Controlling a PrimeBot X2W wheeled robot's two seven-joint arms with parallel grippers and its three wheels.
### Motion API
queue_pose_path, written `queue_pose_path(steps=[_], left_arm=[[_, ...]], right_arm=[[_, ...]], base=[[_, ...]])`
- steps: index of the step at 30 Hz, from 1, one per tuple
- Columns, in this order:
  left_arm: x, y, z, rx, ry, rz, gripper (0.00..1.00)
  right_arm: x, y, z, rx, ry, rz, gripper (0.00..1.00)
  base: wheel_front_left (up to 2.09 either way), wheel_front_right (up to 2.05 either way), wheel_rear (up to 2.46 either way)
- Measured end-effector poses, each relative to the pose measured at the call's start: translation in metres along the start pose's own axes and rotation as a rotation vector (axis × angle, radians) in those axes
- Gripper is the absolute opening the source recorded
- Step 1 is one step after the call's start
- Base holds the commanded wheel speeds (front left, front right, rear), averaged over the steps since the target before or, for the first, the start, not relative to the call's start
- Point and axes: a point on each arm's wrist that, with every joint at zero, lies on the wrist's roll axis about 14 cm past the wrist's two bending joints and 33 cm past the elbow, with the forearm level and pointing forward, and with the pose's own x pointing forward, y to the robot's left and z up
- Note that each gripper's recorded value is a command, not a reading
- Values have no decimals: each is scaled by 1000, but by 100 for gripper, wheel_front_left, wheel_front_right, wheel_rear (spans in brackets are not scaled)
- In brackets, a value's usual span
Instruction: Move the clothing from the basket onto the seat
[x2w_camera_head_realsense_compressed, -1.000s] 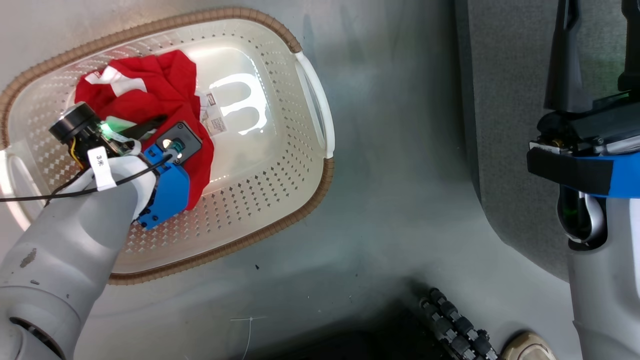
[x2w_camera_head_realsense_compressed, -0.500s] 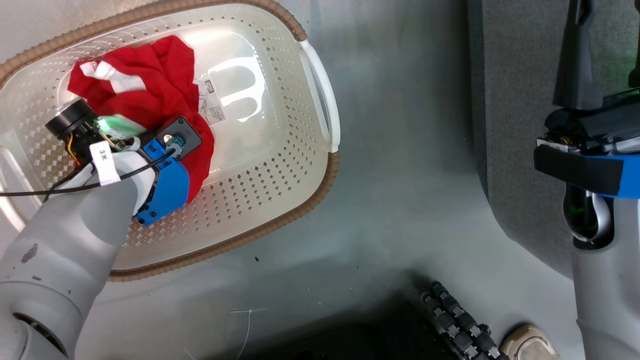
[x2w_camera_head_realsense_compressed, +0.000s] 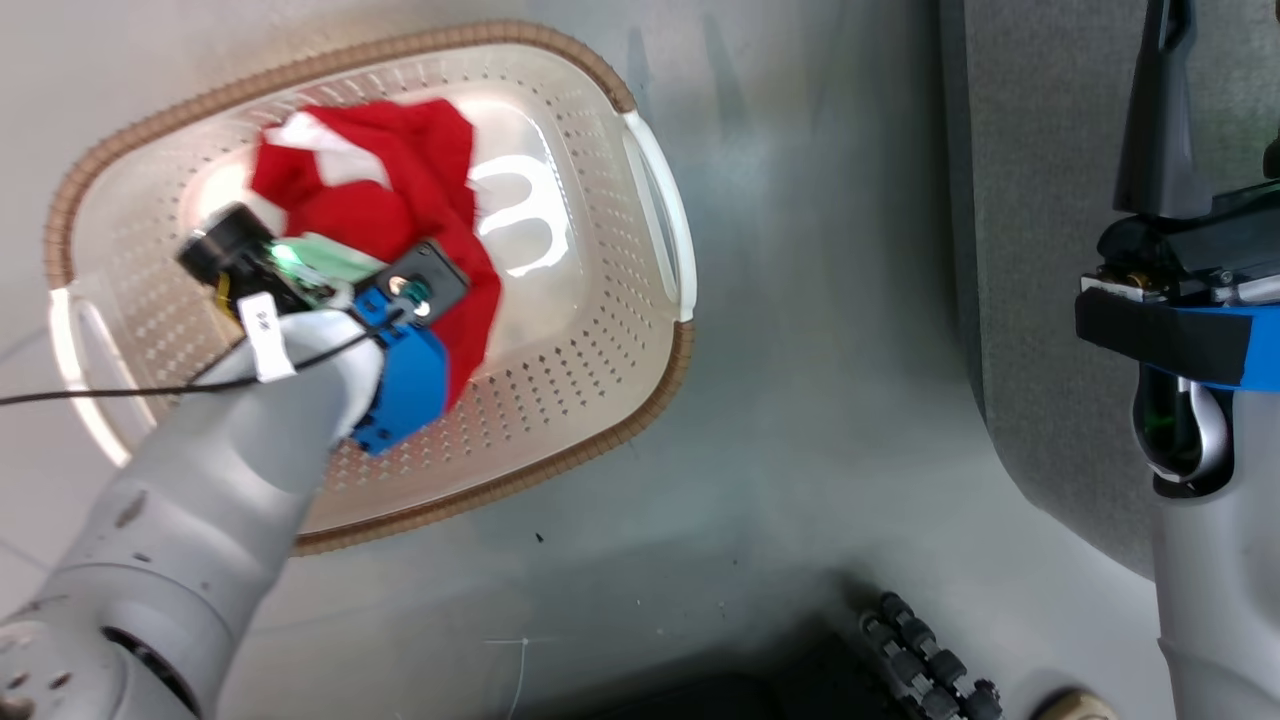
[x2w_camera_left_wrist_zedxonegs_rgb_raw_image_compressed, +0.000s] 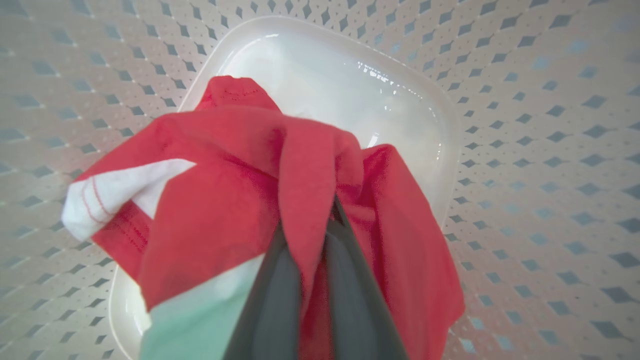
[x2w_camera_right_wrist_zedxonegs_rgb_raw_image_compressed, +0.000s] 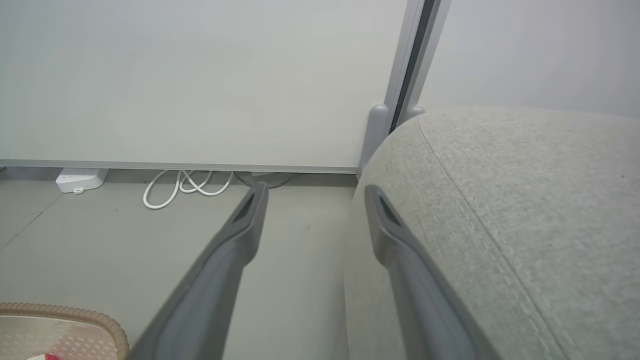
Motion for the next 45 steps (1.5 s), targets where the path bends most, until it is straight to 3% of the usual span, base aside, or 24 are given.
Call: queue_pose_path(steps=[20,45], left_arm=[[-95,3,130,-76,-357,150,0],[-278,-24,262,3,-795,382,0]], right_arm=[[-21,10,74,39,-115,20,100],[-100,19,154,67,-230,31,100]], base=[[0,0,0],[0,0,0]])
